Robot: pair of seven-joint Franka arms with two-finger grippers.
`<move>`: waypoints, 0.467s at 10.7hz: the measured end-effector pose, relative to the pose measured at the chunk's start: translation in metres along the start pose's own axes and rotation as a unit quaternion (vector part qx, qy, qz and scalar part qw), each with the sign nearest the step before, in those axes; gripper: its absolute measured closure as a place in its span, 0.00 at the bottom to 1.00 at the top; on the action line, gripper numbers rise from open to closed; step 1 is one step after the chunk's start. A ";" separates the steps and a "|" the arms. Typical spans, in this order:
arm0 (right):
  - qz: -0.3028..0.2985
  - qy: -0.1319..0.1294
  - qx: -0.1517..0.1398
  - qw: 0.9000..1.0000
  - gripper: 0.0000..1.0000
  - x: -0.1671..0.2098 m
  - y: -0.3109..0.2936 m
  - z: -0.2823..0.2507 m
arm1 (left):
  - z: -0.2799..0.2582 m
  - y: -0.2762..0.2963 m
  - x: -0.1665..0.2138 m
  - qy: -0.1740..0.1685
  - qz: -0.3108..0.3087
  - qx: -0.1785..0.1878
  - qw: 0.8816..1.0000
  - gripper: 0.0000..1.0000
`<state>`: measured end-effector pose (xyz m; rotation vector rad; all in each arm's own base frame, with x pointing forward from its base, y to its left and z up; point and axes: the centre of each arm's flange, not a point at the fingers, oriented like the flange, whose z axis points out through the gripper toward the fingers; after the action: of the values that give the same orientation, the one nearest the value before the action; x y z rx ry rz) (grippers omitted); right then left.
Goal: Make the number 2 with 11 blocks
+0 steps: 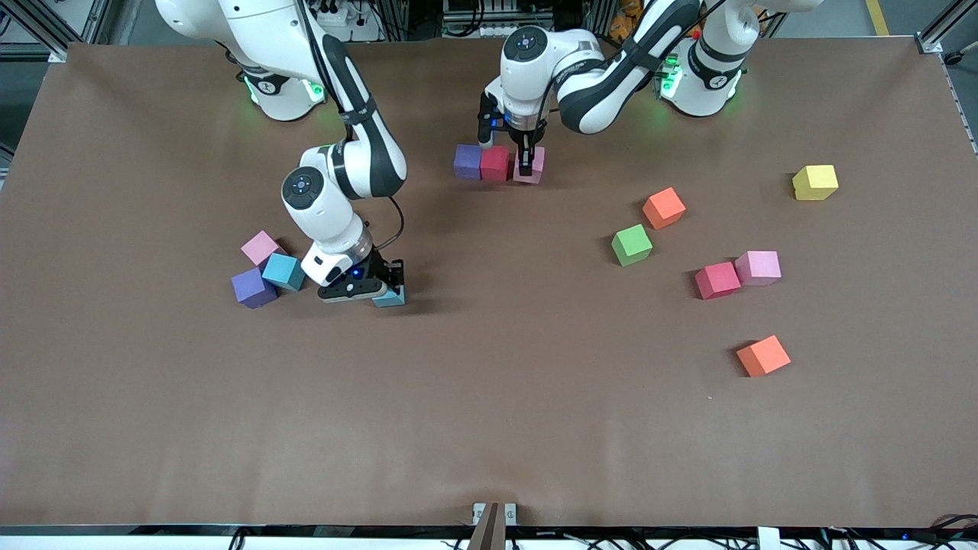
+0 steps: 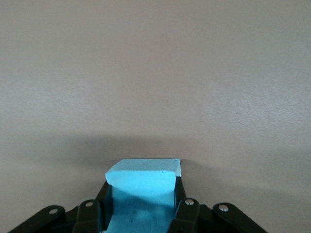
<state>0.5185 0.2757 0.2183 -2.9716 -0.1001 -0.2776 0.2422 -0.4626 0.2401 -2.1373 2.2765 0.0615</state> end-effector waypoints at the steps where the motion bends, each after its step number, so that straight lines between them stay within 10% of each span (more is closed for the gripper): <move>1: -0.001 0.001 0.002 1.000 0.49 0.001 -0.003 -0.001 | 0.001 0.000 0.003 0.001 0.001 -0.002 1.000 0.44; 5: 0.013 -0.004 0.008 1.000 0.49 -0.011 -0.028 0.001 | 0.007 0.001 0.007 0.000 0.003 -0.007 1.000 0.44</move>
<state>0.5053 0.3030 0.2194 -2.9559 -0.0646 -0.2615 0.2411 -0.4693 0.2329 -2.1369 2.2893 0.0773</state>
